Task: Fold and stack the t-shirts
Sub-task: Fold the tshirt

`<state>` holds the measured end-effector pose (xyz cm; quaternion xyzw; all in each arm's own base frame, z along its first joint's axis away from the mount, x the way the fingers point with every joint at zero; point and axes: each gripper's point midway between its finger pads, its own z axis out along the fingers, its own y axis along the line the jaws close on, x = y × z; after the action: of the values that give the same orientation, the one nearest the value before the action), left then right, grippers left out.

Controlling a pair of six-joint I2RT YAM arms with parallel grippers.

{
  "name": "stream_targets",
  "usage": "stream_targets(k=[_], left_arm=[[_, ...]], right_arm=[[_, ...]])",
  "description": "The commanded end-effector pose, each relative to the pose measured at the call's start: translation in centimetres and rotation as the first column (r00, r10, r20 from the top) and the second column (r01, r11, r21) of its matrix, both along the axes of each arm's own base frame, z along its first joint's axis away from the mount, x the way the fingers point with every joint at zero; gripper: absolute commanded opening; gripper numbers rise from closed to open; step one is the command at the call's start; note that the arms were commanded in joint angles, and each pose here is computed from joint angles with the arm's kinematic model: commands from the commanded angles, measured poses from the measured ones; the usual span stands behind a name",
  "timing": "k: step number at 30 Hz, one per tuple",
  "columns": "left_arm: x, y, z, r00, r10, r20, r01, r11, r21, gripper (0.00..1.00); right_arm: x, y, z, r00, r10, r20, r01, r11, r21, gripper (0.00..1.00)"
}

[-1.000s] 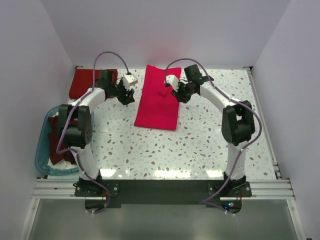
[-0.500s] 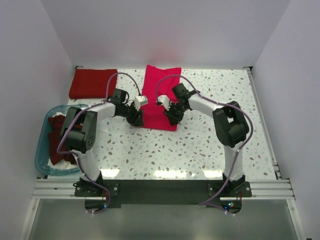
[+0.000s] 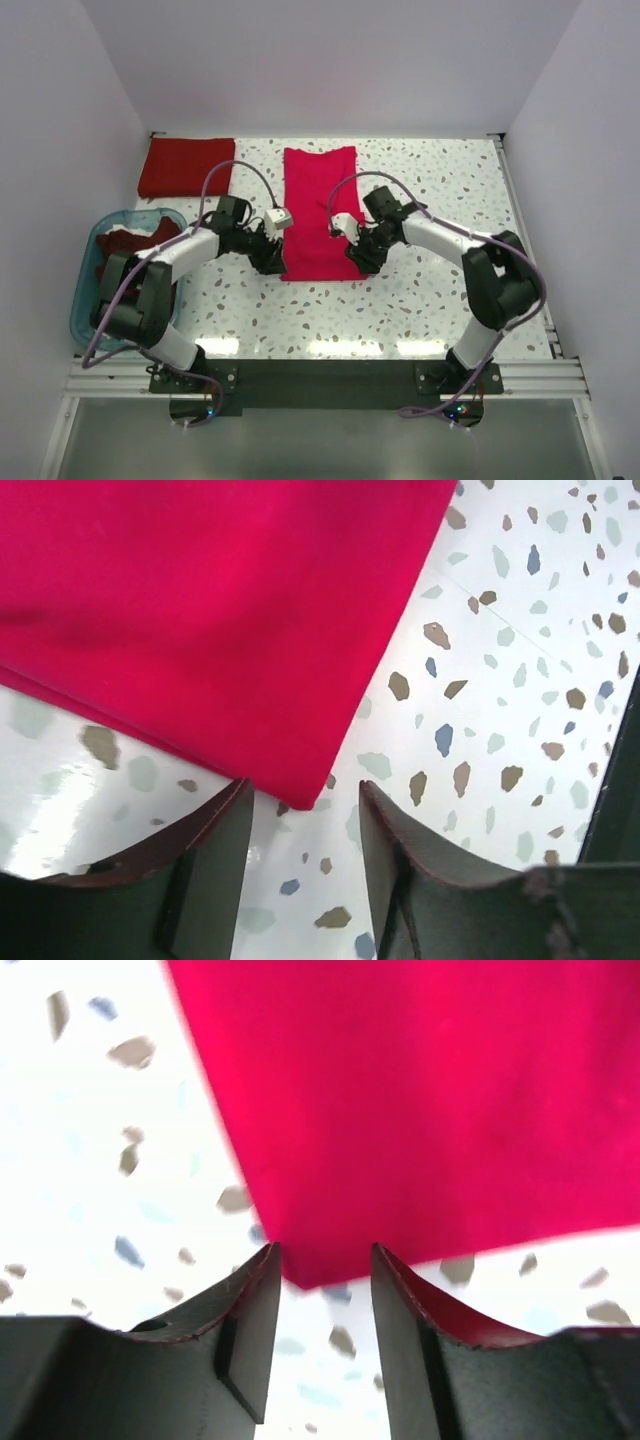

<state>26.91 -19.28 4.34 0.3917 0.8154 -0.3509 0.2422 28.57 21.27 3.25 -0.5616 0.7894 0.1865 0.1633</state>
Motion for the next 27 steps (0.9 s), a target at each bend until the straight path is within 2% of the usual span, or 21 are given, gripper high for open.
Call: stream_targets(k=[1,3,4,7,11,17,21,27], left_arm=[[1.1,0.1,4.2,0.966,-0.088,0.244,0.093,0.996,-0.011,0.53],[1.1,0.6,4.9,0.927,-0.146,0.346,0.144,0.989,0.032,0.57],[1.0,0.9,4.9,0.885,-0.202,0.42,0.189,0.979,0.072,0.59],[0.5,1.3,3.8,0.799,-0.312,0.514,0.274,0.95,0.15,0.61],[1.1,1.1,3.0,0.705,-0.377,0.601,0.316,0.925,0.21,0.62],[1.2,0.1,1.1,0.673,-0.444,0.592,0.364,0.895,0.257,0.62],[0.0,-0.4,-0.2,0.642,-0.498,0.583,0.407,0.866,0.291,0.61],[-0.9,-0.5,-2.2,0.615,-0.565,0.549,0.438,0.825,0.358,0.59]], right_arm=[[-0.8,-0.1,4.2,0.983,0.116,0.14,-0.126,0.99,0.064,0.46],[-1.0,-0.2,4.6,0.972,0.151,0.181,-0.165,0.984,0.066,0.49],[-1.1,-0.4,4.4,0.957,0.193,0.216,-0.209,0.976,0.054,0.5],[-1.1,-1.0,3.3,0.926,0.263,0.27,-0.276,0.961,0.013,0.51],[-0.7,-0.8,1.9,0.896,0.332,0.294,-0.342,0.94,-0.021,0.5],[-0.9,-0.1,0.7,0.866,0.4,0.301,-0.406,0.913,-0.046,0.5],[-1.4,-0.2,-0.5,0.857,0.432,0.28,-0.432,0.899,-0.067,0.49],[-1.3,-0.5,-1.8,0.848,0.456,0.271,-0.446,0.889,-0.1,0.43]])
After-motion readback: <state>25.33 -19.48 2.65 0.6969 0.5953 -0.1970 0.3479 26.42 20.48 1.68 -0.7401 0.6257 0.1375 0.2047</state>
